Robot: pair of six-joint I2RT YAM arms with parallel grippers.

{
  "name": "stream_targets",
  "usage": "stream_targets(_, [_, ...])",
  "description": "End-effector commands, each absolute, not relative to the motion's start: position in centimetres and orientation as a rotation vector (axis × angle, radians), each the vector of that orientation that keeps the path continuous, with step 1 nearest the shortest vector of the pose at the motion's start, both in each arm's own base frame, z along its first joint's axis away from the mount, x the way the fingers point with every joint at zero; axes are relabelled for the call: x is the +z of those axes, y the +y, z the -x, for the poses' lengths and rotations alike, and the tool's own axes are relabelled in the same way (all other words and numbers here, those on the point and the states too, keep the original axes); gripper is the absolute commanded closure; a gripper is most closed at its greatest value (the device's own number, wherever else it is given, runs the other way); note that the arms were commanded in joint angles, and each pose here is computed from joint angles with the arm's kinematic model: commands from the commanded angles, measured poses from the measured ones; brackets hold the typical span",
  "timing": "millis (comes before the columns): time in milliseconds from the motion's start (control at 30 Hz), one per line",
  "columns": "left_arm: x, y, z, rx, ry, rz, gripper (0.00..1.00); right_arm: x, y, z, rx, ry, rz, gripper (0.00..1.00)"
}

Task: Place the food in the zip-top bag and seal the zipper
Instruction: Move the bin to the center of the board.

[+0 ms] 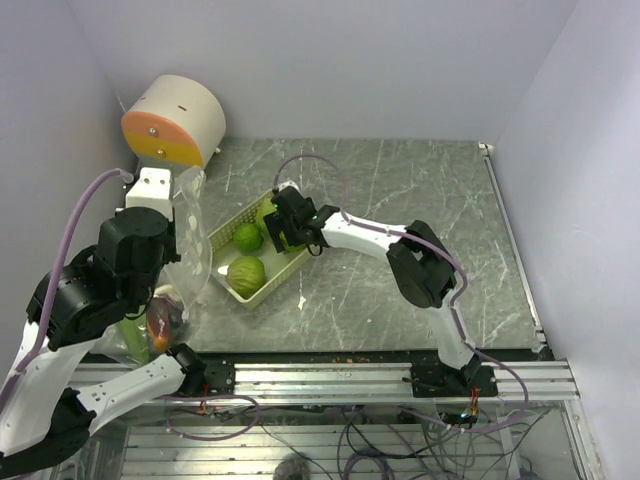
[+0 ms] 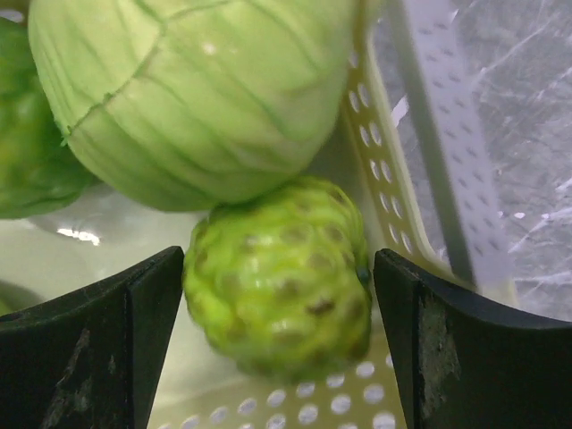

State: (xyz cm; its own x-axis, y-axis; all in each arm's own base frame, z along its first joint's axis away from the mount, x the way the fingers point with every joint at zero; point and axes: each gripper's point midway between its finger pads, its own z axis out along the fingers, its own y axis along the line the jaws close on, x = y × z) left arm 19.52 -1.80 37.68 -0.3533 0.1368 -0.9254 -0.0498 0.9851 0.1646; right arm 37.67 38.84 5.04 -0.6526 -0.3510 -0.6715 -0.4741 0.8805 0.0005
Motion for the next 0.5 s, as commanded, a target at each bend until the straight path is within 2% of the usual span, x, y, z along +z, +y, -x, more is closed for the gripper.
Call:
stream_targets(0, [36.8, -1.4, -19.1, 0.2, 1.941, -0.061, 0.93, 2.2, 37.5, -37.6, 0.114, 2.397, 0.612, 0.17])
stream_targets(200, [36.6, -1.2, -18.8, 0.19, 1.94, -0.049, 0.93, 3.4, 33.6, -36.3, -0.002, 2.402, 0.538, 0.46])
stream_targets(300, [36.5, -1.7, -19.0, 0.173, 1.942, -0.057, 0.93, 4.3, 30.3, -35.1, -0.075, 2.414, 0.492, 0.49])
stream_targets(467, [35.4, -3.1, -19.7, 0.137, 1.964, -0.089, 0.93, 5.3, 24.4, -33.1, -0.127, 2.448, 0.382, 0.49])
